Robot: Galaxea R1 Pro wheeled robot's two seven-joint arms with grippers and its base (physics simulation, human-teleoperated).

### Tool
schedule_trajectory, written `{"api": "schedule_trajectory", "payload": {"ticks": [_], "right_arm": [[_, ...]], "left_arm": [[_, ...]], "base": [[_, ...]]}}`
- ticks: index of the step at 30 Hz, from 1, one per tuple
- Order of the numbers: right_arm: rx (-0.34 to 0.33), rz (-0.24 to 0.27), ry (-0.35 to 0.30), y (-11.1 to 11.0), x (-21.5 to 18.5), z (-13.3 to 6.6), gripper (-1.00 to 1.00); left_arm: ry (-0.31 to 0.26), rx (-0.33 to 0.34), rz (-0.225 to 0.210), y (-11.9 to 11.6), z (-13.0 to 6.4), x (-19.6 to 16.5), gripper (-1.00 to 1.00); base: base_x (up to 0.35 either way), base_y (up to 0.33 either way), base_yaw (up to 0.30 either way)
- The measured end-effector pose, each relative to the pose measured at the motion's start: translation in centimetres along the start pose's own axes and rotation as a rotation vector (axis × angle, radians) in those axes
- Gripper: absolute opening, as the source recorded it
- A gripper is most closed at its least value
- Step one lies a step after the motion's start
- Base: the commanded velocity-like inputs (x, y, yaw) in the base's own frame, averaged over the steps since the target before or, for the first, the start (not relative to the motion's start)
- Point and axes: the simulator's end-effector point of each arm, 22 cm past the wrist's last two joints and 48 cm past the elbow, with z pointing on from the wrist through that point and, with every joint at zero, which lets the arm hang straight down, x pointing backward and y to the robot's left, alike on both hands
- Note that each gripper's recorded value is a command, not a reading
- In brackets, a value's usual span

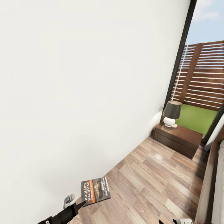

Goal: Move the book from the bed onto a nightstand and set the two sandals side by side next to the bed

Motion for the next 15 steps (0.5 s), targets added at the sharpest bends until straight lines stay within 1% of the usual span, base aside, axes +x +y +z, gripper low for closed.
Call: {"api": "schedule_trajectory", "payload": {"ticks": [3,10,15], "right_arm": [[0.0,0.0,0.0,0.01,0.0,0.0,1.0],[0.001,0.001,0.0,-0.02,-0.01,0.0,1.0],[0.0,0.001,0.0,-0.01,0.0,-0.02,1.0]], "left_arm": [[0.0,0.0,0.0,0.0,0.0,0.01,-1.0],[0.0,0.0,0.0,0.0,0.0,0.01,-1.0],[0.002,0.0,0.001,-0.02,-0.02,0.04,-1.0]], "base": [[0.0,0.0,-0.071],[0.004,0.01,-0.011],[0.12,0.183,-0.001]]}}
